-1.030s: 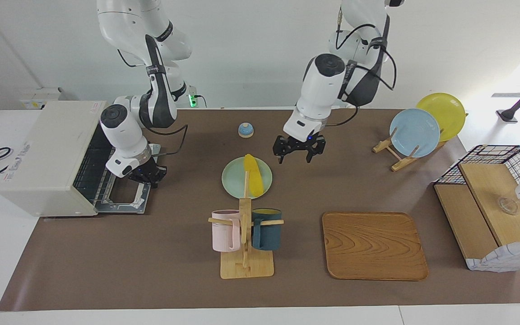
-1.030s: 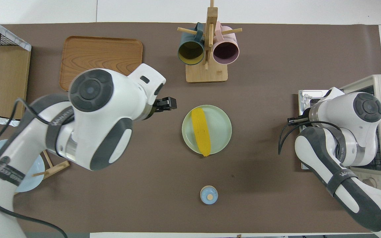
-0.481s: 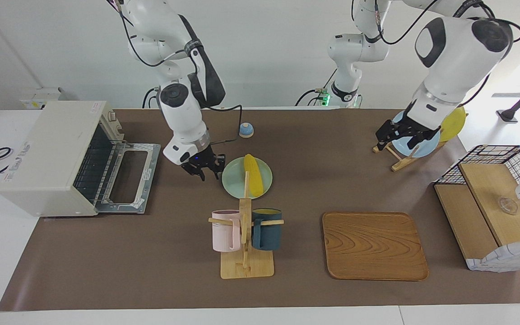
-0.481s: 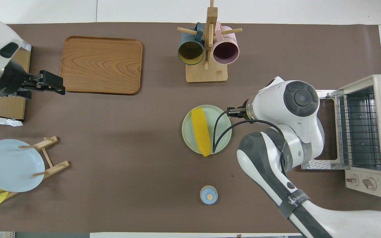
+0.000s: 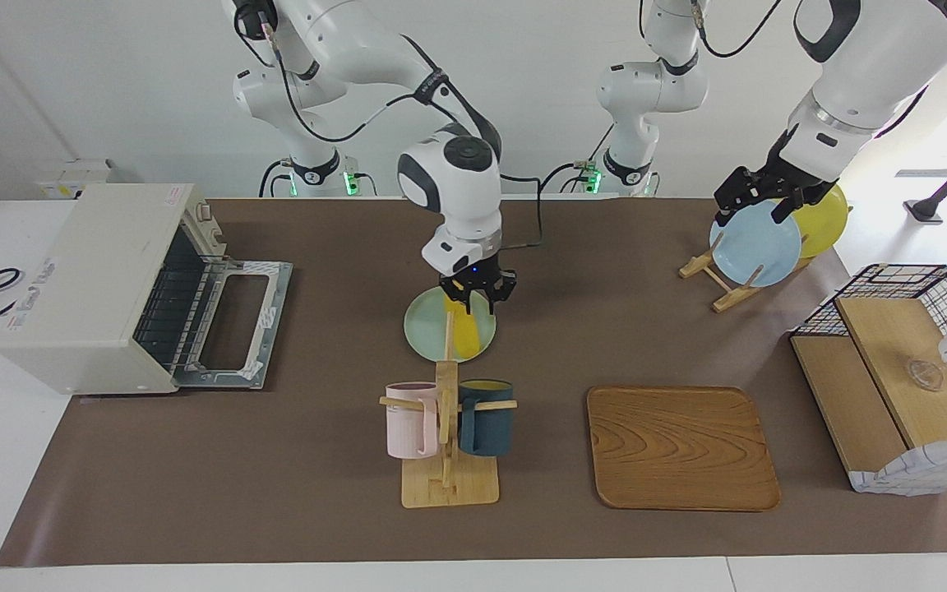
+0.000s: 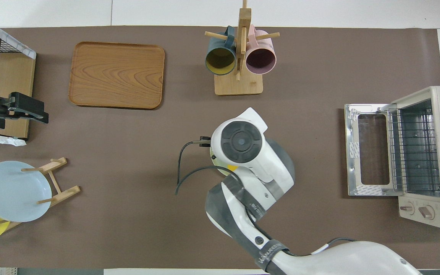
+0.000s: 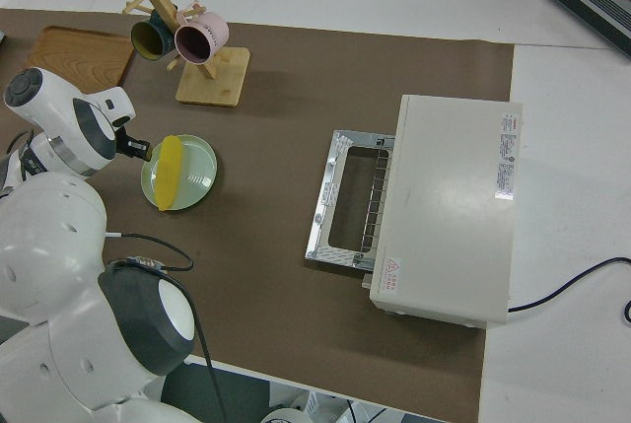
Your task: Put corn in oven
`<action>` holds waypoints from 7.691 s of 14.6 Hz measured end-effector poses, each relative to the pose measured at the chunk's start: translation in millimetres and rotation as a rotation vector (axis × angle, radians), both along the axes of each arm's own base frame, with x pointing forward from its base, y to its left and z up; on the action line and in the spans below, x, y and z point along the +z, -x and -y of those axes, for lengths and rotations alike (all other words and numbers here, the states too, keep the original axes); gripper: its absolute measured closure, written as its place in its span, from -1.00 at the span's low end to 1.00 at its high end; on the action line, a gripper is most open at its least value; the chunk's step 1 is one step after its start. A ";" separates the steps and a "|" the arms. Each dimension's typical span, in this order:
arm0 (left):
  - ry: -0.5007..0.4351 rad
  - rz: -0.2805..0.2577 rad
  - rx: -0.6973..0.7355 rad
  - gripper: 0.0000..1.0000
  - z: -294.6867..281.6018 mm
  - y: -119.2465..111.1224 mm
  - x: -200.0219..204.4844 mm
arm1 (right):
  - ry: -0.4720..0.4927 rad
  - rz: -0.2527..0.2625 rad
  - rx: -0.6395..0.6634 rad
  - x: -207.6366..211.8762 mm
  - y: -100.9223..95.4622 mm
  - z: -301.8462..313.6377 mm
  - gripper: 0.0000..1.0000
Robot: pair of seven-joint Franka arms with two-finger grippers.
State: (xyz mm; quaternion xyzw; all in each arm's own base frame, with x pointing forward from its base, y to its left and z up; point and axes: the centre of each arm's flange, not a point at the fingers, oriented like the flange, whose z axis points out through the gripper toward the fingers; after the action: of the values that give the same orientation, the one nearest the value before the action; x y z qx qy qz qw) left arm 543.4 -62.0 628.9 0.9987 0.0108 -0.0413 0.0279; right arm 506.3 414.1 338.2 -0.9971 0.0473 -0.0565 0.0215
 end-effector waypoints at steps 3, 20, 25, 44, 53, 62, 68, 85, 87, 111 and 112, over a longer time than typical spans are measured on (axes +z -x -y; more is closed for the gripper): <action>0.002 0.022 0.004 -1.00 0.2 -3.9 -13.6 | 0.006 -0.013 -0.003 -23.5 -4.0 -4.6 0.13; -0.068 0.061 -0.034 -1.00 11.4 4.8 -7.0 | 0.208 -0.021 0.115 24.1 -30.8 29.1 0.95; -0.068 0.058 -0.030 -1.00 9.4 4.7 -8.4 | 0.311 -0.119 0.077 86.6 -69.2 152.4 0.95; -0.056 0.054 -0.027 -1.00 9.5 9.8 -21.6 | 0.299 -0.368 0.087 58.0 -55.9 447.3 0.95; -0.034 0.051 -0.028 -1.00 13.1 10.2 -21.6 | 0.279 -0.326 0.092 31.3 -30.4 455.1 0.71; -0.033 0.053 -0.011 -1.00 5.1 9.6 -20.8 | 0.240 -0.295 0.107 55.3 -41.7 411.9 0.12; -0.033 0.054 -0.009 -1.00 4.0 9.7 -20.2 | 0.168 -0.204 0.099 18.9 -34.1 376.8 0.98; -0.033 0.054 -0.009 -1.00 4.0 9.8 -20.1 | 0.172 -0.240 0.088 -32.7 -21.6 384.1 0.98; -0.033 0.054 -0.009 -1.00 4.0 9.8 -20.1 | 0.209 -0.270 0.113 -20.7 -25.7 378.5 0.98; -0.033 0.054 -0.009 -1.00 4.0 9.8 -20.1 | 0.105 -0.263 0.163 246.2 -14.6 456.4 -0.21; -0.033 0.054 -0.009 -1.00 4.0 9.8 -20.1 | 0.102 -0.257 0.170 248.2 -15.3 452.1 -0.40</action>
State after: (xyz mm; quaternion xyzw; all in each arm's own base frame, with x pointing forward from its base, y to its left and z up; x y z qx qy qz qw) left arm 533.6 -66.0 608.8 0.9998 0.0061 -0.0144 0.0115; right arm 521.6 -38.1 586.3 -0.9963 -0.0379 0.0715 -0.0305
